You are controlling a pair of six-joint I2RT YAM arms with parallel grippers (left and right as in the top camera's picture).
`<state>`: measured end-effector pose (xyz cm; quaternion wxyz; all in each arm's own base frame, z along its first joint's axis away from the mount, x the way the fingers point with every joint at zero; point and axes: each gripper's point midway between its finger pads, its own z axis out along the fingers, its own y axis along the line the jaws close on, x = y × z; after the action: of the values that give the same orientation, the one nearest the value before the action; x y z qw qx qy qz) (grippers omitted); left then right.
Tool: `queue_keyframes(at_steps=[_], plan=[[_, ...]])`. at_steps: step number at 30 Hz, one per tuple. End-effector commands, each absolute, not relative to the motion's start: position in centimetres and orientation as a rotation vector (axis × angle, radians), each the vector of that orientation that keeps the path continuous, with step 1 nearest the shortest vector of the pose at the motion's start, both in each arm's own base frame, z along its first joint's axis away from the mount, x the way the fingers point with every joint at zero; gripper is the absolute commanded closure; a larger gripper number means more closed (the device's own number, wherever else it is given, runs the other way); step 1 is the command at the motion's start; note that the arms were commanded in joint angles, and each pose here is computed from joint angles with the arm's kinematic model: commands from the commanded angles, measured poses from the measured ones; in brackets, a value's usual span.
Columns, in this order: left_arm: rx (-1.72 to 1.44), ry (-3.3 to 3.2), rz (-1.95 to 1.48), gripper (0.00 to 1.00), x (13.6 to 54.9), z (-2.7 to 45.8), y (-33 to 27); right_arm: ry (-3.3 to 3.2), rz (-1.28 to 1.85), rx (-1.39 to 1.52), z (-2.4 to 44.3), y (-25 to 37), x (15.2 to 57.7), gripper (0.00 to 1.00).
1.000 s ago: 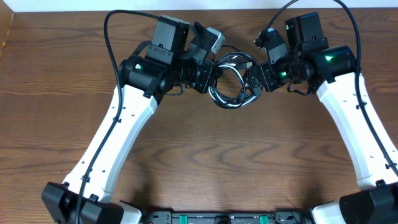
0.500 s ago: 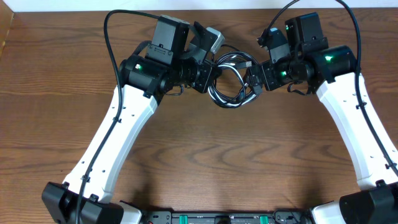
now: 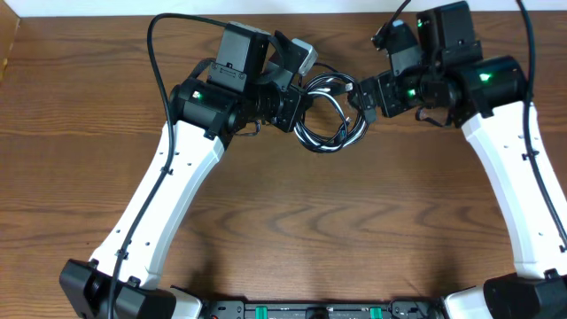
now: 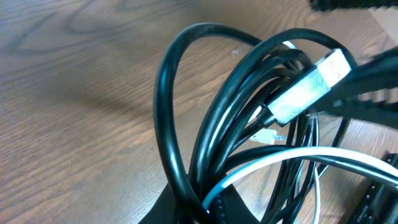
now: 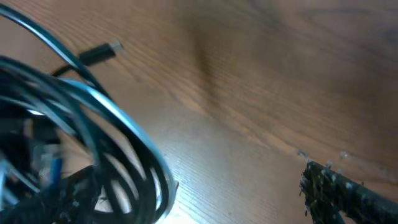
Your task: Untangle cables
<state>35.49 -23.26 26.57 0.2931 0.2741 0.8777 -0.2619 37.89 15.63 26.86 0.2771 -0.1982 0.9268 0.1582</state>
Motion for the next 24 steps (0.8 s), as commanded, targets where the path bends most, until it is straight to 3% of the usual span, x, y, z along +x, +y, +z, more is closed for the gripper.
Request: queue_keyframes(at_steps=[1,16,19,22,24], plan=[[0.72,2.303,-0.699,0.92,35.5,28.0,-23.1,2.456,0.441,-0.52,28.4,15.9,37.9,0.01],[0.716,2.317,-0.69,0.91,35.4,27.8,-22.9,2.49,0.49,-0.528,28.0,16.2,37.0,0.01],[0.717,2.317,-0.691,0.9,35.4,27.8,-22.9,2.479,0.489,-0.528,28.2,16.3,37.2,0.09],[0.716,2.317,-0.691,0.9,35.4,27.8,-22.9,2.487,0.49,-0.528,28.1,16.2,37.1,0.01],[0.716,2.317,-0.691,0.9,35.4,27.8,-22.9,2.498,0.49,-0.527,27.9,16.2,36.8,0.03]])
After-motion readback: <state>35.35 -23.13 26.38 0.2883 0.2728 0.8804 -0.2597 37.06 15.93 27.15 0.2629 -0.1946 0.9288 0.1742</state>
